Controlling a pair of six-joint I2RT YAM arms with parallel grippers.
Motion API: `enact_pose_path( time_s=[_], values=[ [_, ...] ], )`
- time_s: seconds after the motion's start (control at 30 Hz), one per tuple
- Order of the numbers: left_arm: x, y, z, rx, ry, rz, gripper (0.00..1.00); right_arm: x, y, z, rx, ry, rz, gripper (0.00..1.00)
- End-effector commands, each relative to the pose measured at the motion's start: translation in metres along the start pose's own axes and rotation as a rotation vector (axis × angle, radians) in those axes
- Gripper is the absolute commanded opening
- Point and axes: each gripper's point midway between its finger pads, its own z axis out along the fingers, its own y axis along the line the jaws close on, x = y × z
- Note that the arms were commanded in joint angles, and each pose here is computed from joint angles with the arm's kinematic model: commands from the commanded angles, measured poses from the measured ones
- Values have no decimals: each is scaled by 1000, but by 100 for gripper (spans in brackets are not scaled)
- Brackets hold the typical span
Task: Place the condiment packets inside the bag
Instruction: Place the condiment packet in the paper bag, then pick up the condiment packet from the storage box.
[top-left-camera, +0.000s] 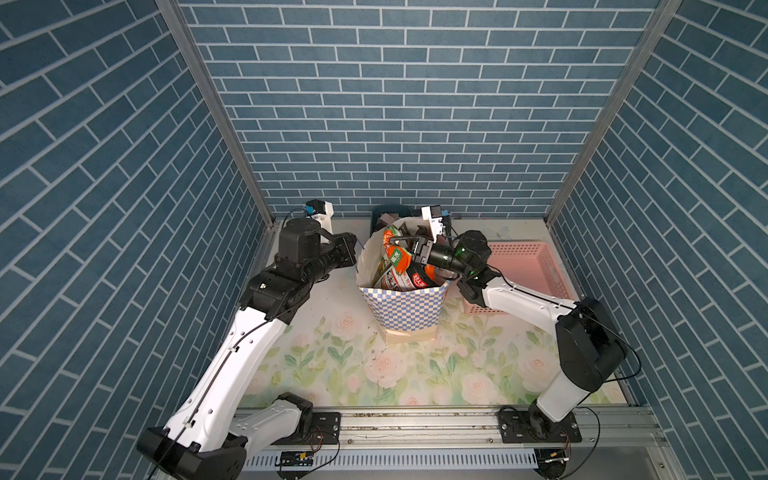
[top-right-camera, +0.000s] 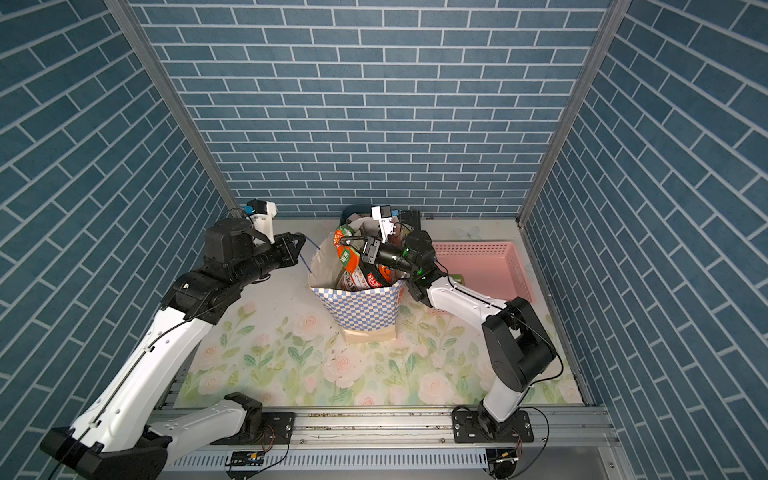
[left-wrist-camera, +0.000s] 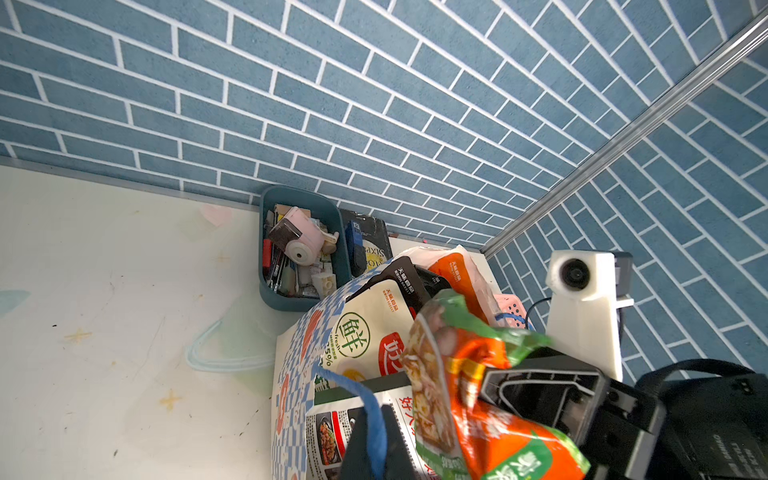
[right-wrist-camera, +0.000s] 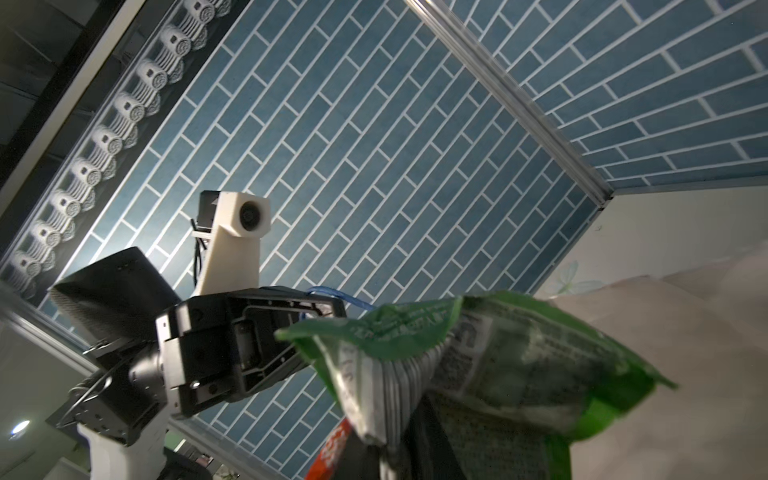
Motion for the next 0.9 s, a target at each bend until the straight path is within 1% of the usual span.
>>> enact_pose_path(
  time_s=[0.0,0.1,0.17,0.23,0.3,0.43,0.53,0.6,0.67,0.7,0.77,0.87],
  values=[
    [-21,-11,-8,37,-70,8,0,-13,-7,-6,88,-35,-51,31],
    [-22,-11,-8,35,-73,9,0,-19,-8,-11,149,-38,-101,49],
    [-22,-11,-8,36,-73,9,0,-25,-8,-14,188,-36,-134,51],
    [-20,-11,-6,38,-68,8,0,-31,-7,-18,227,-37,-168,57],
    [-19,-11,-4,41,-64,7,0,-37,-3,-24,255,-39,-203,60],
    [-20,-11,-4,42,-65,5,0,-56,7,-50,324,-78,-279,68],
    [-20,-12,-5,44,-66,8,0,-75,-1,-90,449,-117,-300,70],
    [-21,-13,-4,49,-65,8,0,-87,-23,-129,609,-136,-287,73],
    [-21,-15,-5,62,-67,7,0,-90,-53,-177,789,-140,-239,75],
    [-22,-16,-4,68,-66,5,0,-89,-67,-199,867,-133,-217,75],
    [-22,-20,-4,87,-68,0,0,-78,-96,-238,1010,-99,-174,80],
    [-25,-25,-4,111,-72,-4,0,-52,-138,-283,1156,-27,-83,87]
  ],
)
